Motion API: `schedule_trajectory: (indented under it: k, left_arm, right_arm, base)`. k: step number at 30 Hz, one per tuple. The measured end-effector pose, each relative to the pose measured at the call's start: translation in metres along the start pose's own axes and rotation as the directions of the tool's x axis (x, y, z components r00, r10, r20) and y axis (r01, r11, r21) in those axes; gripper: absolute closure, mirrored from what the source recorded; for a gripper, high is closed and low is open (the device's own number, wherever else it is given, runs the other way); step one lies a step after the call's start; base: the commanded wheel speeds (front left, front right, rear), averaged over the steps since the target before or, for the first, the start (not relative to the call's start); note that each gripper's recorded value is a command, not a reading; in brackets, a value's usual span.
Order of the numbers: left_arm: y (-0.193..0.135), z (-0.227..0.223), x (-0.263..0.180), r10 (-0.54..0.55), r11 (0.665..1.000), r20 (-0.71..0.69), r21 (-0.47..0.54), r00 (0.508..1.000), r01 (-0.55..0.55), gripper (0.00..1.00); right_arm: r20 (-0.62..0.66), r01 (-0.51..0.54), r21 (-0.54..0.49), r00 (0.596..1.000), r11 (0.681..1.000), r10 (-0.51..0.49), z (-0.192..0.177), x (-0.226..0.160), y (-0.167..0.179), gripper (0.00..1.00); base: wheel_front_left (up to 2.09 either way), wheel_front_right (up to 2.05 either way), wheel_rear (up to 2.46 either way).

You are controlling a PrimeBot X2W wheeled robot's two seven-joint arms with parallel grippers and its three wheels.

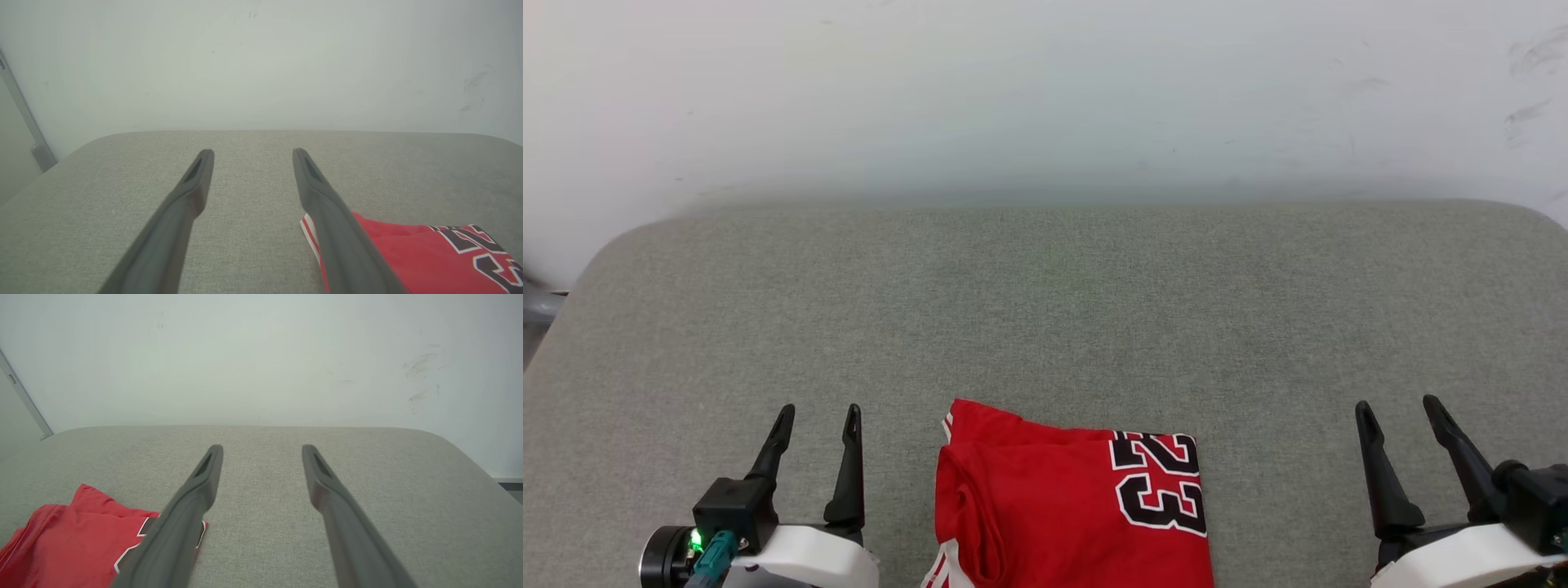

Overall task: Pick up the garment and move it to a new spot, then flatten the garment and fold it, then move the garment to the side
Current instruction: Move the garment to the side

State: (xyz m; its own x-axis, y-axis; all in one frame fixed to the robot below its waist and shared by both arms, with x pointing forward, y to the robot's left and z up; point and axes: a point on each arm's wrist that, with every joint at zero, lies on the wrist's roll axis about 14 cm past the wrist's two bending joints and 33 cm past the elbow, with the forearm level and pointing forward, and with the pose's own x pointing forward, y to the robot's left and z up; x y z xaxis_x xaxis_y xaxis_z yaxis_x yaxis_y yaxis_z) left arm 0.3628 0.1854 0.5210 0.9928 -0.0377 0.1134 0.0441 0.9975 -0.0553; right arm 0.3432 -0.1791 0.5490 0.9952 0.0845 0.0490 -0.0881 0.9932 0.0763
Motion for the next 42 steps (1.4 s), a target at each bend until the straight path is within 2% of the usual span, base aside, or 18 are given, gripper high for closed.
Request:
schedule_trajectory:
  k: [4,8,10,14,19,26,30,33,35,36,37,38,39,42]
  left_arm:
    - [0.001,0.005,0.001,0.007,1.0,0.015,-0.005,1.0,-0.007,0.0]
    - [0.003,0.011,0.003,0.016,1.0,0.038,-0.008,0.999,-0.016,0.0]
    - [0.002,0.017,0.008,0.014,1.0,0.057,-0.015,0.998,-0.014,0.0]
    - [0.005,0.015,0.012,0.024,1.0,0.056,-0.015,0.998,-0.023,0.0]
    - [0.013,0.012,0.016,0.052,0.998,0.052,-0.024,0.997,-0.051,0.0]
    - [0.025,0.004,0.019,0.091,0.996,0.03,-0.029,0.995,-0.09,0.0]
    - [0.034,-0.001,0.018,0.113,0.993,0.016,-0.025,0.993,-0.112,0.0]
    - [0.039,-0.005,0.015,0.131,0.991,0.002,-0.021,0.991,-0.131,0.0]
    - [0.041,-0.006,0.014,0.137,0.99,-0.002,-0.019,0.991,-0.137,0.0]
    - [0.041,-0.006,0.014,0.136,0.991,-0.002,-0.017,0.991,-0.136,0.0]
    - [0.042,-0.006,0.014,0.138,0.99,-0.002,-0.017,0.99,-0.138,0.0]
    - [0.041,-0.006,0.014,0.137,0.99,-0.001,-0.016,0.991,-0.137,0.0]
    - [0.042,-0.006,0.014,0.138,0.99,0.0,-0.012,0.99,-0.138,0.0]
    - [0.04,-0.005,0.014,0.129,0.992,0.003,-0.009,0.992,-0.129,0.0]
  right_arm:
    - [-0.021,0.01,0.021,1.0,1.0,-0.009,-0.004,0.002,-0.004,0.0]
    - [-0.101,0.053,0.061,0.994,0.997,-0.047,-0.022,0.004,-0.022,0.0]
    - [-0.168,0.068,0.139,0.985,0.988,-0.045,-0.039,0.007,-0.026,0.0]
    - [-0.309,0.072,0.215,0.951,0.974,-0.002,-0.072,0.015,-0.026,0.0]
    - [-0.494,0.041,0.34,0.858,0.939,0.141,-0.119,0.021,0.003,0.0]
    - [-0.641,-0.047,0.485,0.66,0.873,0.392,-0.165,0.013,0.073,0.0]
    - [-0.671,-0.061,0.538,0.572,0.841,0.471,-0.18,0.01,0.095,0.0]
    - [-0.695,-0.067,0.547,0.519,0.834,0.497,-0.19,0.005,0.103,0.0]
    - [-0.703,-0.076,0.548,0.499,0.833,0.508,-0.193,0.005,0.106,0.0]
    - [-0.703,-0.078,0.549,0.496,0.832,0.51,-0.193,0.005,0.107,0.11]
    - [-0.703,-0.085,0.546,0.494,0.833,0.511,-0.193,0.006,0.108,0.58]
    - [-0.701,-0.094,0.543,0.496,0.834,0.513,-0.192,0.007,0.108,0.84]
    - [-0.698,-0.102,0.54,0.5,0.835,0.512,-0.19,0.008,0.109,1.0]
    - [-0.684,-0.137,0.526,0.519,0.839,0.513,-0.183,0.012,0.11,1.0]
  base:
    - [0.0,0.0,0.0]
    - [0.0,0.0,0.0]
    - [0.0,0.0,0.0]
    - [0.0,0.0,0.0]
    - [0.0,0.0,0.0]
    - [0.0,0.0,0.0]
    - [0.0,0.0,0.0]
    - [0.0,0.0,0.0]
    - [0.0,0.0,0.0]
    - [0.0,0.0,0.0]
    - [0.0,0.0,0.0]
    - [0.0,0.0,0.0]
    - [0.0,0.0,0.0]
    - [0.0,0.0,0.0]
